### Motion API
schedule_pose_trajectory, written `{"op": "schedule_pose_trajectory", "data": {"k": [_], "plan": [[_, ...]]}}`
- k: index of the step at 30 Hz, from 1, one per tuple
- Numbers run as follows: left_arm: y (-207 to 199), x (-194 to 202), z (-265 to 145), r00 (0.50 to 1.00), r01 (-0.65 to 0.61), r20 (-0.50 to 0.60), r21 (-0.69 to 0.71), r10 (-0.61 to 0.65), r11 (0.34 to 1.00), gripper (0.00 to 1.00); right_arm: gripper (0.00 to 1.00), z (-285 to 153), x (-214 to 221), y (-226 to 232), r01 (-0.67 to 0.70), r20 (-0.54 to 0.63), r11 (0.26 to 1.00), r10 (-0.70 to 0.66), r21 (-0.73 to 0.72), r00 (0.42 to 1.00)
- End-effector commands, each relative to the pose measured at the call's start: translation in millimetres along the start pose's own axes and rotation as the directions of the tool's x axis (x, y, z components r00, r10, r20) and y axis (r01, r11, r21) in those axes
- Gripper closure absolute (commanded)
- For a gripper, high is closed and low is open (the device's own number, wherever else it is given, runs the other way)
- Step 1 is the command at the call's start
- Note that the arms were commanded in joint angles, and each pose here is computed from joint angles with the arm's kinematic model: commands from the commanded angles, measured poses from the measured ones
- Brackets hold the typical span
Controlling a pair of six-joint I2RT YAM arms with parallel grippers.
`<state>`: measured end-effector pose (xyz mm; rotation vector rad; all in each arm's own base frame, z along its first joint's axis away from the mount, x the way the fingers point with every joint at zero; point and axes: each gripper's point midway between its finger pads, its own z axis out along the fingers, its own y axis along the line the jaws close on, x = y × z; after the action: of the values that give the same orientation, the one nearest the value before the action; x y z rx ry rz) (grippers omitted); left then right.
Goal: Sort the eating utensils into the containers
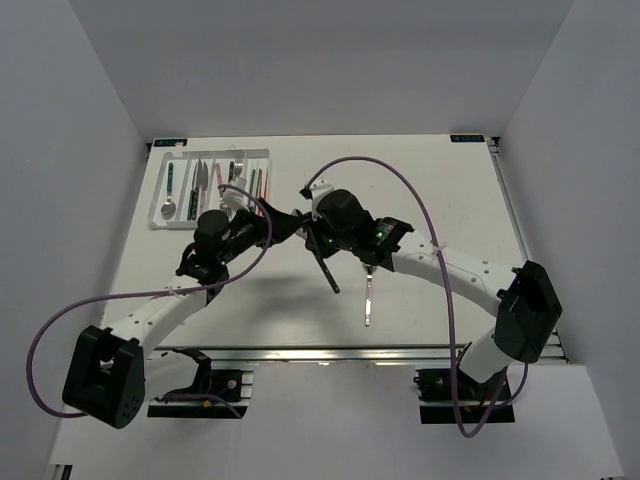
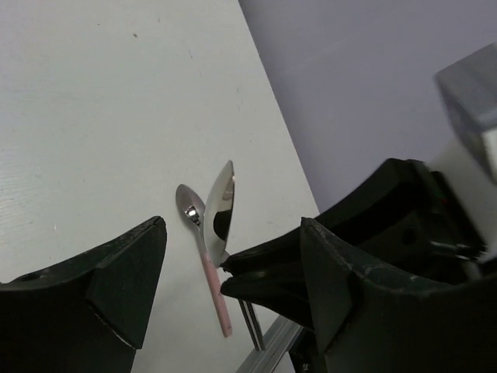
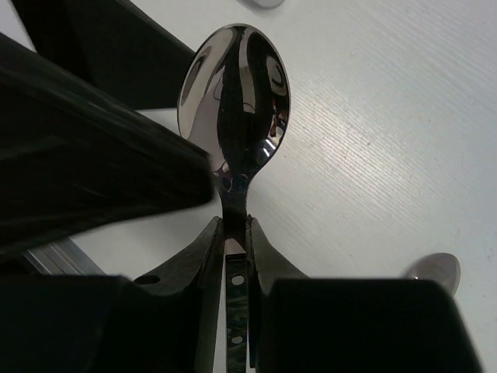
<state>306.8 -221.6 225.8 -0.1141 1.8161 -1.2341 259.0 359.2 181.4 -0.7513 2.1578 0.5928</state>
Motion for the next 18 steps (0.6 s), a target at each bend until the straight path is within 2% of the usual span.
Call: {"op": "schedule_pose_trajectory", "data": {"k": [1, 3, 4, 6, 8, 12, 13, 14, 16, 17, 18], "plan": [[-1, 0, 13, 0.996, -0.082, -0.021, -0.033, 0.081, 0.996, 0.22, 1.00, -9, -24, 6, -0.032, 0.053, 0.999, 0.031, 0.020, 0.998], [-1, 3, 17, 0.994, -0.105, -0.031, -0.034, 0.104, 0.994, 0.25, 1.00, -8, -22, 11, -0.021, 0.038, 1.000, 0.021, 0.008, 0.999], [3, 5, 20, 0.992, -0.117, -0.042, -0.046, 0.115, 0.992, 0.30, 1.00, -9, -21, 15, -0.014, 0.034, 1.000, 0.014, 0.002, 0.999], [5, 5, 23, 0.991, -0.129, -0.050, -0.060, 0.126, 0.990, 0.40, 1.00, -9, -20, 18, -0.009, 0.033, 1.000, 0.009, -0.003, 0.999], [10, 5, 25, 0.989, -0.140, -0.057, -0.074, 0.135, 0.987, 0.56, 1.00, -8, -18, 22, -0.001, 0.028, 1.000, 0.001, -0.009, 1.000], [14, -1, 26, 0.985, -0.173, -0.046, -0.112, 0.169, 0.978, 0.74, 1.00, -6, -13, 22, 0.003, 0.013, 1.000, -0.003, -0.002, 1.000], [14, -4, 26, 0.981, -0.195, -0.044, -0.116, 0.191, 0.974, 0.82, 1.00, -6, -10, 22, 0.003, 0.009, 1.000, -0.003, -0.005, 1.000], [16, -3, 25, 0.979, -0.200, -0.052, -0.128, 0.195, 0.971, 0.97, 1.00, -6, -9, 23, 0.005, 0.008, 1.000, -0.005, -0.016, 1.000], [17, -5, 26, 0.975, -0.222, -0.059, -0.136, 0.216, 0.966, 1.00, 1.00, -6, -13, 30, 0.000, 0.030, 0.999, 0.001, -0.051, 1.000], [17, -7, 27, 0.972, -0.232, -0.062, -0.138, 0.225, 0.963, 1.00, 0.95, -9, -12, 32, 0.000, 0.037, 0.997, 0.002, -0.072, 0.999], [18, -8, 28, 0.970, -0.242, -0.067, -0.148, 0.234, 0.959, 1.00, 0.84, -10, -12, 36, 0.001, 0.045, 0.995, 0.003, -0.102, 0.999]]}}
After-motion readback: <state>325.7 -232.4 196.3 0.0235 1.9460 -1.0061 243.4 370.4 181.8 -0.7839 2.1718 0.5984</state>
